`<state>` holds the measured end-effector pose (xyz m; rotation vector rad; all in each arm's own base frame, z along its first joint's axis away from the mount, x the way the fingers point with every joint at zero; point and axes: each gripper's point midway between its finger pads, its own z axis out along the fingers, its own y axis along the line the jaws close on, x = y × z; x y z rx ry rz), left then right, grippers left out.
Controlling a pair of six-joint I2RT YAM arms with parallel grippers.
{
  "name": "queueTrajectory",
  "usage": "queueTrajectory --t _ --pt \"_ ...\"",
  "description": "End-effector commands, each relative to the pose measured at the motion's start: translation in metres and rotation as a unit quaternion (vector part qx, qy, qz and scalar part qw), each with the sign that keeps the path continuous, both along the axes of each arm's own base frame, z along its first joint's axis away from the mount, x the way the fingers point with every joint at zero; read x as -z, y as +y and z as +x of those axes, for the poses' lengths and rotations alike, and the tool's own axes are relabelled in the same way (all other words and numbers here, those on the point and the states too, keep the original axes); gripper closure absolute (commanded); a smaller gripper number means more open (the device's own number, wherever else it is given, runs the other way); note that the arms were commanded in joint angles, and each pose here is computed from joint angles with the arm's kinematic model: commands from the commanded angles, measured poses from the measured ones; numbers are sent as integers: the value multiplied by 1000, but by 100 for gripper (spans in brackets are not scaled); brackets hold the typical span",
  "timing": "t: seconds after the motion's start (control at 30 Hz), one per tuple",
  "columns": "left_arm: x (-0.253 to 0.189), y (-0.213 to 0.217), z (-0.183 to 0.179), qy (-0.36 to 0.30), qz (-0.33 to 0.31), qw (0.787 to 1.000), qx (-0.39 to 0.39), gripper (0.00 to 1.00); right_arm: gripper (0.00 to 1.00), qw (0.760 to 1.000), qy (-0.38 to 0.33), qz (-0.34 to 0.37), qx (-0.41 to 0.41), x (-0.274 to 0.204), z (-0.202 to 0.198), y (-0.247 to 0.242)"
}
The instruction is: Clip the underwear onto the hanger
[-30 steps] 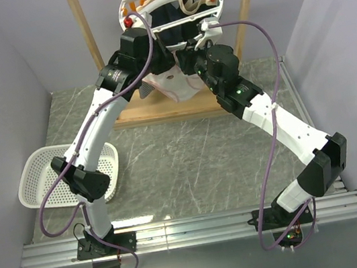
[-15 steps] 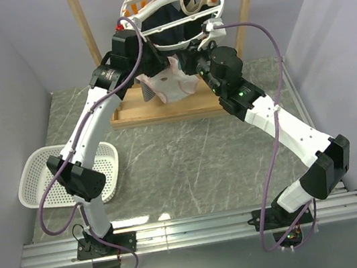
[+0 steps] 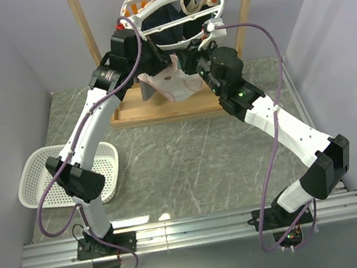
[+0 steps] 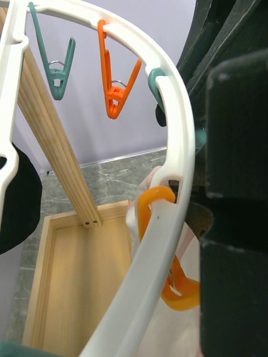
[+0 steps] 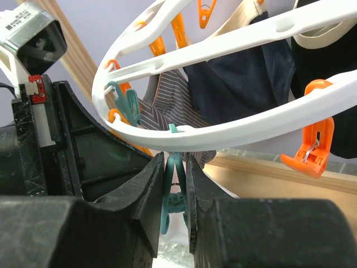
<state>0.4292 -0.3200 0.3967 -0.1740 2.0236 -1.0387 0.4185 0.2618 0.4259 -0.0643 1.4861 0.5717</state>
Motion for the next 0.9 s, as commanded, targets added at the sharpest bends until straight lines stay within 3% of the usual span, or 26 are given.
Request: queueTrajectory --t 0.0,0.87 --pt "-37 2 -14 -28 -38 999 5 100 100 1000 12 -2 -11 2 -10 0" --pt "-33 -5 -15 -10 -54 998 12 100 100 1000 0 14 0 1 -3 1"
